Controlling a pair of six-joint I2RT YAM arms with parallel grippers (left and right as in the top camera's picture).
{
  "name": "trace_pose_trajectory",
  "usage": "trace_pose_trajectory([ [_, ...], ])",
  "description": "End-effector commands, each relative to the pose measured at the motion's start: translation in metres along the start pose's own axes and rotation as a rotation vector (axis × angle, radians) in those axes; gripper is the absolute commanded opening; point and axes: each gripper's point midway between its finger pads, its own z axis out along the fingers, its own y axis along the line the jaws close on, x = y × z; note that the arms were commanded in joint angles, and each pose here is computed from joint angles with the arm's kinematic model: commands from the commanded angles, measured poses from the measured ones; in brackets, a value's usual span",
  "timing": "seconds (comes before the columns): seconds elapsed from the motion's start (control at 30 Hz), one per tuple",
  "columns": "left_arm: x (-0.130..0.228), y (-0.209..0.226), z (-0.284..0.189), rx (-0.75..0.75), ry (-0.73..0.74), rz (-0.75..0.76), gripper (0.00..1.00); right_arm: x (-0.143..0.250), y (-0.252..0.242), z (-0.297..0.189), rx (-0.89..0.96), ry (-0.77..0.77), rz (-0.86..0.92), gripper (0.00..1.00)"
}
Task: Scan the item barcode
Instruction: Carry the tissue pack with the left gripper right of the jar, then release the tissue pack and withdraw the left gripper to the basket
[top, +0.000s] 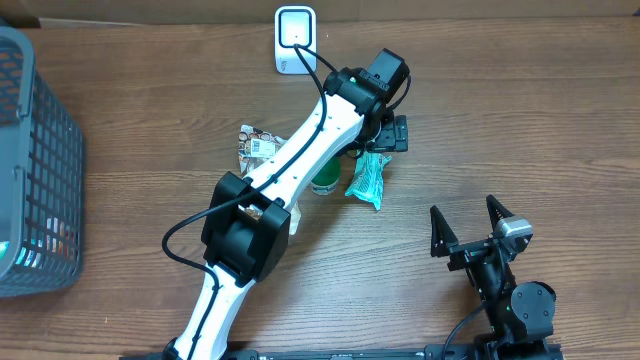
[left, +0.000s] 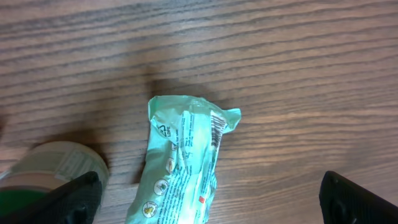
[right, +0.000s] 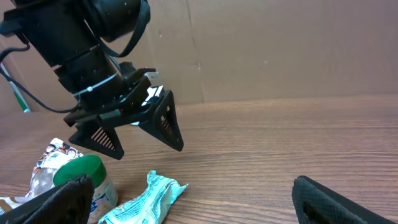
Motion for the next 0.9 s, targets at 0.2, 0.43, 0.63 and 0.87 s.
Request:
trace_pose_trajectory([
  [0.2,-0.063,0.047,-0.151,-0.055,-0.272,-0.012,1.0,0.002,0.001,0.0,-0.007,-0.002,-0.004,1.0],
  [0.43,-0.063,0.168,-0.281,-0.188,-0.453,-0.243,1.0,0.002,0.001,0.0,-0.007,-0.002,-0.004,1.0],
  [0.63,-0.033,0.281,-0.36,-0.272,-0.557,-0.474,1.0,0.002,0.001,0.0,-0.007,-0.002,-0.004,1.0],
  [0.87,0.002,0.376,-0.406,-0.228,-0.616,-0.641,1.0,0.002,0.001,0.0,-0.007,-0.002,-0.004,1.0],
])
